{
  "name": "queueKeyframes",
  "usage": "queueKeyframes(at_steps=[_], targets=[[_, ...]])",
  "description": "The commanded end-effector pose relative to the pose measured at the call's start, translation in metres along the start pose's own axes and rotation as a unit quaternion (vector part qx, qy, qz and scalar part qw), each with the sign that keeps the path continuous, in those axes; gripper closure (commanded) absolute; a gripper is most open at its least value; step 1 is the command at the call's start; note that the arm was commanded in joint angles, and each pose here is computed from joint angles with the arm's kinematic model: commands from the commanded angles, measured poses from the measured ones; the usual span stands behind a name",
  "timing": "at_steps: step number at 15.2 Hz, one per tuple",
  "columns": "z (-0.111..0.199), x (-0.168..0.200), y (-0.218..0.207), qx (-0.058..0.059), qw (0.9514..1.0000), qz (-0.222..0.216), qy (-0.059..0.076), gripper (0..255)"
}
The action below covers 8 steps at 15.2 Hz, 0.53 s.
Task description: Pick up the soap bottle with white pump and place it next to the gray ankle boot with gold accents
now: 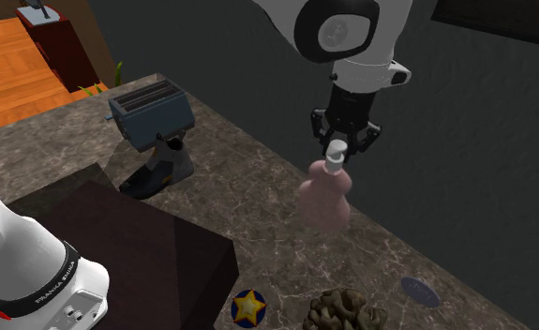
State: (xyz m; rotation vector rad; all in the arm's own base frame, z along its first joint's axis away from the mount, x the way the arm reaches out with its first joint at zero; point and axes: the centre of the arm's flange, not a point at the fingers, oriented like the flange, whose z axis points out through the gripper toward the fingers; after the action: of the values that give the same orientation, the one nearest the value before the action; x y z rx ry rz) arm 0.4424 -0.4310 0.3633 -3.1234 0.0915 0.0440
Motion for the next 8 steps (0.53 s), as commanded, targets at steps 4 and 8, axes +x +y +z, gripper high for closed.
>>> queueKeyframes(at_steps=[4,8], targets=[[-0.027,-0.001,0.001,0.0,1.0,0.0,0.0,255],[-0.048,-0.001,0.0,0.0,1.0,0.0,0.0,255]])
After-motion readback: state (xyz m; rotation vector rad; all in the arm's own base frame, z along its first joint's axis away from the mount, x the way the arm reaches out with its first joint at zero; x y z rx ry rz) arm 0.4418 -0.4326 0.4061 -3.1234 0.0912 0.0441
